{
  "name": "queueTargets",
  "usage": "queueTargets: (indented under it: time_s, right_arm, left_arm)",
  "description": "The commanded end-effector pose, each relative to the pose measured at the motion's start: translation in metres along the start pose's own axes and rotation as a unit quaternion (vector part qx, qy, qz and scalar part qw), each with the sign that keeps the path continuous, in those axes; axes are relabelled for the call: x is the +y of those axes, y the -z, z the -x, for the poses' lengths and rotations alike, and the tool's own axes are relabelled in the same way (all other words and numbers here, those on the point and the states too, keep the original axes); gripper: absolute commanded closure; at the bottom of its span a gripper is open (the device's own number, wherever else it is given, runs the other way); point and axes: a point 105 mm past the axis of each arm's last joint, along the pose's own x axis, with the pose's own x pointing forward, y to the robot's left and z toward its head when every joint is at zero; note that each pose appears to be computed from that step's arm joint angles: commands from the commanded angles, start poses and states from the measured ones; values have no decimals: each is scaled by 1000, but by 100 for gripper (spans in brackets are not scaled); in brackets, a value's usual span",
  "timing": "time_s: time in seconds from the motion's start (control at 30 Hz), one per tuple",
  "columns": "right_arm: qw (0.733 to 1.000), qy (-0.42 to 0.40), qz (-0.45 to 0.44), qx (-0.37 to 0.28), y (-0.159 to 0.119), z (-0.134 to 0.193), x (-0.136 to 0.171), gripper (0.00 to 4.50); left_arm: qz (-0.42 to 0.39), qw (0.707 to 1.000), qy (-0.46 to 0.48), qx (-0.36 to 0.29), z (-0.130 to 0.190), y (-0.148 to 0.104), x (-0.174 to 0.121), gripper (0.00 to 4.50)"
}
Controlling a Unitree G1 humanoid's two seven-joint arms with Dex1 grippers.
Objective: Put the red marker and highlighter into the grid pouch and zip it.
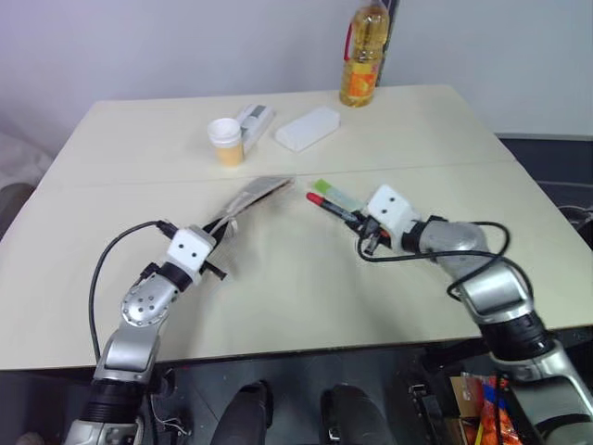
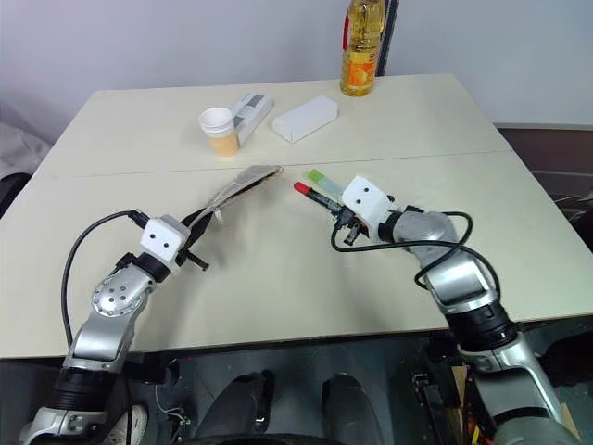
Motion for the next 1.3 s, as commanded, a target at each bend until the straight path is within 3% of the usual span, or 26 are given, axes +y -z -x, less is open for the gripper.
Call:
queueTargets:
  time_s: [0.03,0.63,1.3]
  right_arm:
    - [999,-6,27,-37,-20,6,2,412]
    - [999,-17,34,-32,-22,-7,12,412]
    - [999,-7,48,-23,-21,9,1,412]
  left_arm:
    - [0,999,2,-35,-2,-15,5,450]
    - [19,997,50,-53,-1,-24,-14,450]
    - [17,997,60,-39,2,-18,-17,450]
